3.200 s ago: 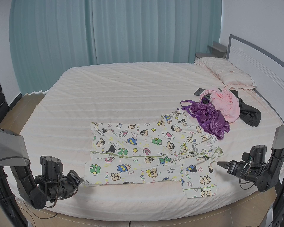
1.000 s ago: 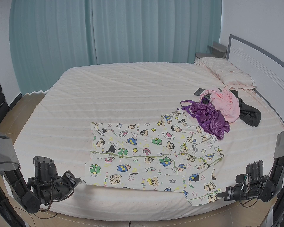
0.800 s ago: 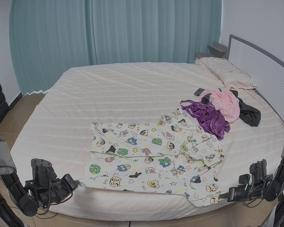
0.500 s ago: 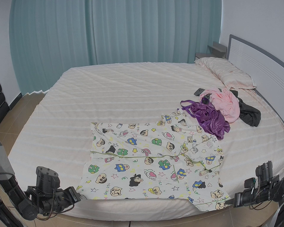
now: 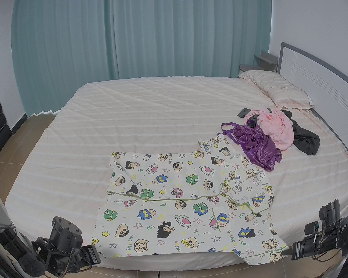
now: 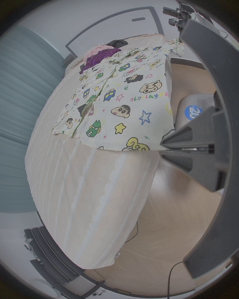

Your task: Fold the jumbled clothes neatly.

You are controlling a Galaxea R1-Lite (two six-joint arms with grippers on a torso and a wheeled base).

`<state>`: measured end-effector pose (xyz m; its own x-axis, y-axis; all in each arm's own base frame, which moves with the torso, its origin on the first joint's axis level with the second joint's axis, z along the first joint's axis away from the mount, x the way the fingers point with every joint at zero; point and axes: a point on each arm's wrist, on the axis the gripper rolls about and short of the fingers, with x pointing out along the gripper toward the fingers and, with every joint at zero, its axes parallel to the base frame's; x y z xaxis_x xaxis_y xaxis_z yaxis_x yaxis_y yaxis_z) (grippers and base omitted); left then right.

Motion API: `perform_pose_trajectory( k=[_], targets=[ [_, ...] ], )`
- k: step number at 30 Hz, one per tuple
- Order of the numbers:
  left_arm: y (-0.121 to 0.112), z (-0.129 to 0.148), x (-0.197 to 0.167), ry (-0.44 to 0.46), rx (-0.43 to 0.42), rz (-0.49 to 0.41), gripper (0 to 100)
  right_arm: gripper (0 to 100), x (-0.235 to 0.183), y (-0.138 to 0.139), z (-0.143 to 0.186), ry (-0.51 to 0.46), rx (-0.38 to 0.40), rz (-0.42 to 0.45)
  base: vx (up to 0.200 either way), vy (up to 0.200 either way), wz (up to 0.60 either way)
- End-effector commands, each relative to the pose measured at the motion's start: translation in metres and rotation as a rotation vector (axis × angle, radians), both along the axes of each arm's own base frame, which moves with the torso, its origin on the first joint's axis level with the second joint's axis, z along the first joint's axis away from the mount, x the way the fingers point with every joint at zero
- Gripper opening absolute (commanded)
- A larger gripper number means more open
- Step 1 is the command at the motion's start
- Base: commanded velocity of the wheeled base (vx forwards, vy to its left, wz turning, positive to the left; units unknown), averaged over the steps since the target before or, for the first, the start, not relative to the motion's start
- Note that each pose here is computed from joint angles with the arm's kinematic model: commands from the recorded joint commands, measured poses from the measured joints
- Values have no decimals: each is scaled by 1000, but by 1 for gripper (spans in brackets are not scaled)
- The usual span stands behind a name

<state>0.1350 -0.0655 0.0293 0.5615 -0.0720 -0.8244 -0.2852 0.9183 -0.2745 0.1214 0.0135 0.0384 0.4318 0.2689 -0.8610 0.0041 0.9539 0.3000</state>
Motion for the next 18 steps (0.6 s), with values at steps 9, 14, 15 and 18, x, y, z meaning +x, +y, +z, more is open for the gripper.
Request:
perform_pose_trajectory(
  k=[9, 14, 15, 18],
  targets=[
    [1, 8, -28, 40, 30, -88, 0, 0, -20, -1, 7, -17, -17, 44, 0, 0, 0],
    [2, 11, -28, 14, 28, -93, 0, 0, -19, -1, 8, -35, -17, 47, 0, 0, 0],
    [1, 14, -25, -7, 23, -84, 0, 0, -18, -1, 10, -55, -16, 47, 0, 0, 0],
    [-4, 22, -15, -51, 1, -67, 0, 0, -13, -1, 15, -110, -9, 40, 0, 0, 0]
  ],
)
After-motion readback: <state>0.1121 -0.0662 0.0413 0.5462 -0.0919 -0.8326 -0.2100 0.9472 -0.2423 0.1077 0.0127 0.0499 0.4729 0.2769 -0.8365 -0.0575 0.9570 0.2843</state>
